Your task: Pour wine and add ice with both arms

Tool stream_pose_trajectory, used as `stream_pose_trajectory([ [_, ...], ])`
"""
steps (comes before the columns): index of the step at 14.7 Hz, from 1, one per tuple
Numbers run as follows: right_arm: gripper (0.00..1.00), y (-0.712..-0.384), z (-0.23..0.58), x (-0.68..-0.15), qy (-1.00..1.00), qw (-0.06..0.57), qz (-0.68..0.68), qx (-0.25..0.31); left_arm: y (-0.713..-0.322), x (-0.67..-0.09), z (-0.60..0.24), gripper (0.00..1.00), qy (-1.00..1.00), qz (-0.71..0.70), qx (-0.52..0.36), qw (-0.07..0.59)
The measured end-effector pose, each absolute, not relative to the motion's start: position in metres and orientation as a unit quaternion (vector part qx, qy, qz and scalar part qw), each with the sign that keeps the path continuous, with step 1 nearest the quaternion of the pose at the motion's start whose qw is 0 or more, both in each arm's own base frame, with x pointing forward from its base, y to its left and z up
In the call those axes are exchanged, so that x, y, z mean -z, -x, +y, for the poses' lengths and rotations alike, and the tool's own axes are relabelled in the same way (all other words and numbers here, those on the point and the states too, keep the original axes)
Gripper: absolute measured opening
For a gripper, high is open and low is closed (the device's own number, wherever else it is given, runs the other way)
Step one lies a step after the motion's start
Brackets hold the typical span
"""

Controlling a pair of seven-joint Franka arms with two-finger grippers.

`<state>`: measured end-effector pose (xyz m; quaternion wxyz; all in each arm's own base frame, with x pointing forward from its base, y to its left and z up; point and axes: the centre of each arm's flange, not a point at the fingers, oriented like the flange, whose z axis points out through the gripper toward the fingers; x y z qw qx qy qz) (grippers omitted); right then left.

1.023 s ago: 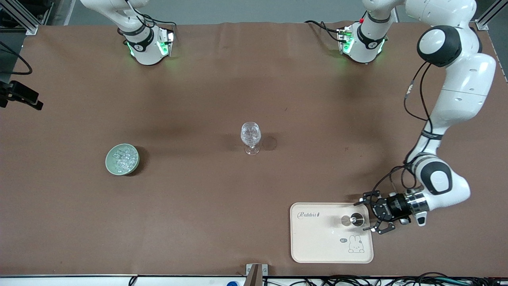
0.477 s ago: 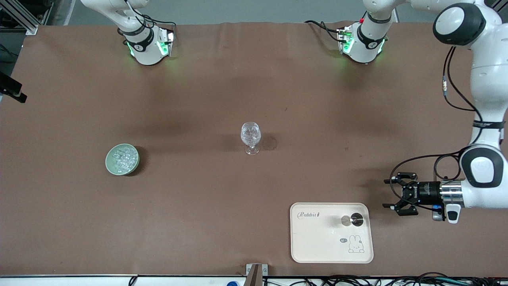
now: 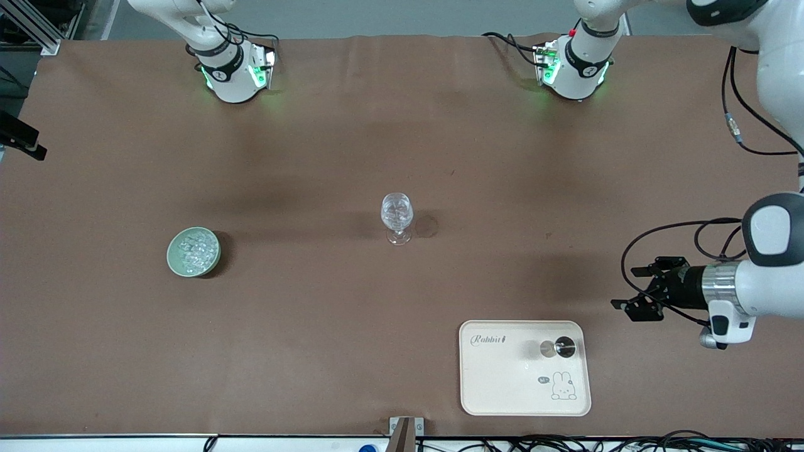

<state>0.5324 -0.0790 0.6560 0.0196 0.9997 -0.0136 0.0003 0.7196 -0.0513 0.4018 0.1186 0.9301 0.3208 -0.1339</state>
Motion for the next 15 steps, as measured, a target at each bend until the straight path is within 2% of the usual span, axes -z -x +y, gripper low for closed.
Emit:
stream_pose_trajectory([
  [5,1.00,-0.534,-0.079,-0.654,-1.000,0.020,0.011,0.002,-0.700,-0.441,-0.115,1.00,-0.984,0.159,0.069,0.026],
  [11,1.00,-0.535,-0.078,-0.651,-1.000,0.019,0.015,0.005,-0.683,-0.522,-0.126,1.00,-1.000,-0.008,-0.013,-0.022],
  [15,1.00,-0.537,-0.078,-0.649,-1.000,0.020,0.015,0.006,-0.664,-0.573,-0.132,1.00,-0.996,-0.056,-0.049,-0.044],
])
